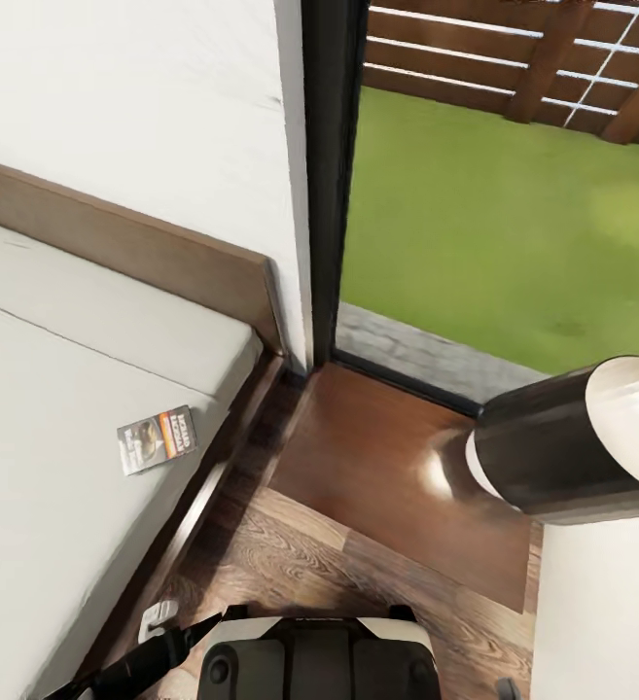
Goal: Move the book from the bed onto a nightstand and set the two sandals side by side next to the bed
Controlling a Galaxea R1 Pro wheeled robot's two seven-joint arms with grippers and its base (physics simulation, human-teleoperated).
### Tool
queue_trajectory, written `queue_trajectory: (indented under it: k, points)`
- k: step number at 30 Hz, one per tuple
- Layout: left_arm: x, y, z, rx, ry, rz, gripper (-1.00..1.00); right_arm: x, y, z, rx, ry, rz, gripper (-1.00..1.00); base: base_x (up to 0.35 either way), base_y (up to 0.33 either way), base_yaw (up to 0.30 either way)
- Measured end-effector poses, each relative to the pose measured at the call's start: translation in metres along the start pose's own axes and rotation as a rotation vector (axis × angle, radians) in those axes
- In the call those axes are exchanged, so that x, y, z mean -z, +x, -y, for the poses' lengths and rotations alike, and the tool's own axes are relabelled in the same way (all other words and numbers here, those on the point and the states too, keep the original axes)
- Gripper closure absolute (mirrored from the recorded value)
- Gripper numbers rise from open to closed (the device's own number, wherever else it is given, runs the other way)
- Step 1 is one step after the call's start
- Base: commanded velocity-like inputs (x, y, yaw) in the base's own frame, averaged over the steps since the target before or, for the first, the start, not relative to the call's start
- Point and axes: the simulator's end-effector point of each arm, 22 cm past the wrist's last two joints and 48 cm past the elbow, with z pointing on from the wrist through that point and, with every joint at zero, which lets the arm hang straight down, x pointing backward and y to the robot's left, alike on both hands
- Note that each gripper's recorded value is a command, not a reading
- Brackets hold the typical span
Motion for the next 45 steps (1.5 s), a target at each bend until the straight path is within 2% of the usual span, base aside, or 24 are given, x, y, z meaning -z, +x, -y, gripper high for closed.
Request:
queue_trajectory:
  k: [45]
  points:
    - [-0.008, 0.016, -0.002, 0.022, -0.003, -0.022, -1.0, 0.0, 0.007, 0.007, -0.02, 0.011, -0.012, -1.0, 0.0, 0.0, 0.271]
